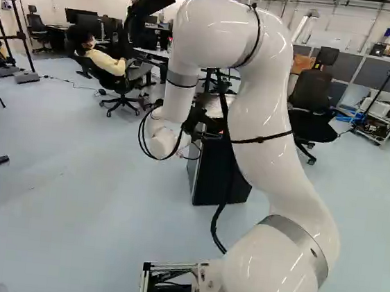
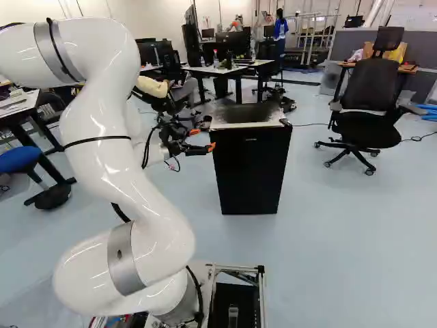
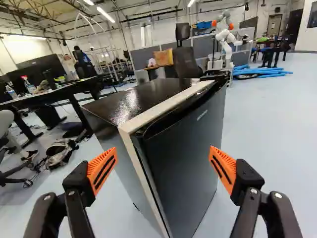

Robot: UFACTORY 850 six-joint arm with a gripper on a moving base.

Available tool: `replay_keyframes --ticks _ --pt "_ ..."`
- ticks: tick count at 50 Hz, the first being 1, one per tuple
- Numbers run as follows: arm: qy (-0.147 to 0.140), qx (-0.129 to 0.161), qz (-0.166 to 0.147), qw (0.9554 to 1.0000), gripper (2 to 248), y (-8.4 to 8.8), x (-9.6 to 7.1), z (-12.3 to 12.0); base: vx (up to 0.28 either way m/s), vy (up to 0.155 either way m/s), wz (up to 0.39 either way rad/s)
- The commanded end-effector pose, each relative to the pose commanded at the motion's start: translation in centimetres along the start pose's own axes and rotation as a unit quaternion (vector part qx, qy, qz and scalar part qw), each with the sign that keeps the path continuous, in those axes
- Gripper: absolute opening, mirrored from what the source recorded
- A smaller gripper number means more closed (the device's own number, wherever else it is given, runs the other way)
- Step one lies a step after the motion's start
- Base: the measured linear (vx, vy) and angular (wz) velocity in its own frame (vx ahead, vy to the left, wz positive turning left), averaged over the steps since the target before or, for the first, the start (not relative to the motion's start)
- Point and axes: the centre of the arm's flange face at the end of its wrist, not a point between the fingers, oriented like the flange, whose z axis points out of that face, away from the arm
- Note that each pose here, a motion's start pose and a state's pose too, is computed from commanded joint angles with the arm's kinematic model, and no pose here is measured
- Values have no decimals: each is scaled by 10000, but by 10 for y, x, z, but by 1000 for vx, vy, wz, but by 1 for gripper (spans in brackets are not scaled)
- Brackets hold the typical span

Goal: Grab a drink from the fridge

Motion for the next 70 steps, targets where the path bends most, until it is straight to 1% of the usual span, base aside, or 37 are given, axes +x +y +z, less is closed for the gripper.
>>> replay_keyframes --ticks 9,16,25,35,49,55,66,70 --pt "34 -234 140 9996 247 -9 -2 9 0 0 0" --pt "57 -250 205 9995 247 -17 -3 15 0 0 0" --pt "76 -268 256 9993 247 -23 -4 20 0 0 0" --pt "53 -294 300 9991 247 -27 -5 25 0 0 0" --pt "-74 -300 316 9990 247 -28 -8 27 0 0 0" --pt "-95 -298 156 9994 247 -28 -8 27 0 0 0" --pt "-111 -293 -372 9988 247 -28 -8 27 0 0 0" --pt "-111 -293 -372 9988 247 -28 -8 27 0 0 0"
